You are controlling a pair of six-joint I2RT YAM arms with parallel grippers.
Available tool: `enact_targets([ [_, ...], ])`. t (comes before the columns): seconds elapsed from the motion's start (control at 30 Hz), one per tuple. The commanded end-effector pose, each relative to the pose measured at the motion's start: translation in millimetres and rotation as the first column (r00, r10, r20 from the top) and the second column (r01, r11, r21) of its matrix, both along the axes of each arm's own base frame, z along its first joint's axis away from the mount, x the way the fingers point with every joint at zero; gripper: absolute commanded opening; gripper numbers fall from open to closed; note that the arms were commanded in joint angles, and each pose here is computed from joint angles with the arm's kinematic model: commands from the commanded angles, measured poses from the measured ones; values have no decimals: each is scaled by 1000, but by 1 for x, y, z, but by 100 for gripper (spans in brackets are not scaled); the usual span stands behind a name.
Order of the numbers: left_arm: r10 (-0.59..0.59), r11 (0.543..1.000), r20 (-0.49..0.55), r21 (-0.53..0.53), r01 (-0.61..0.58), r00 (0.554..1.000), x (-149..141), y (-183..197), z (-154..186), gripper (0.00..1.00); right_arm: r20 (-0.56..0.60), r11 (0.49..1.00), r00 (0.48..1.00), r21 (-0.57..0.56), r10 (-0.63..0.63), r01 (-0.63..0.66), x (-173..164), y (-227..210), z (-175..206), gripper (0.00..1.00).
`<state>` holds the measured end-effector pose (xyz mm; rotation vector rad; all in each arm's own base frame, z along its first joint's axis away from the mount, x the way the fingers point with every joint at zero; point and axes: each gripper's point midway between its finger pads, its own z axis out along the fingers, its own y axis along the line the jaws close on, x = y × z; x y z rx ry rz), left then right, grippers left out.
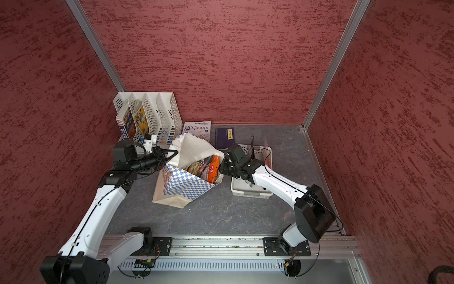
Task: Place the condiment packets inside the bag
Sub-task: Adjust the paper bag at the center of the board.
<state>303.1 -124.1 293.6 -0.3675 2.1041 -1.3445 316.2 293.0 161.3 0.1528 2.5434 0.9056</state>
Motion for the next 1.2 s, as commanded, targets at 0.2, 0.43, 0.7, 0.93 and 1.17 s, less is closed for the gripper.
enact_targets([
  [0.2, -8, 999, 72, 47, 5, 997, 12, 4, 20, 0, 174, 999, 984, 20, 38, -43, 23, 9, 55, 0],
  [0.43, -14, 984, 47, 176, 6, 999, 21, 12, 15, 0, 254, 998, 966, -52, 53, -41, 37, 4, 97, 0],
  [0.7, -65, 960, -39, 270, 73, 997, 27, 8, -16, 0, 220, 995, 974, -91, 62, -43, 44, -2, 90, 0],
  [0.93, -184, 906, -64, 376, 195, 981, 17, -32, -23, 0, 218, 992, 974, -119, 68, -43, 40, -10, 93, 8],
  [1.17, -83, 888, -25, 451, 85, 996, 25, -18, -17, 0, 227, 988, 973, -153, 46, -11, 34, -25, 100, 33],
])
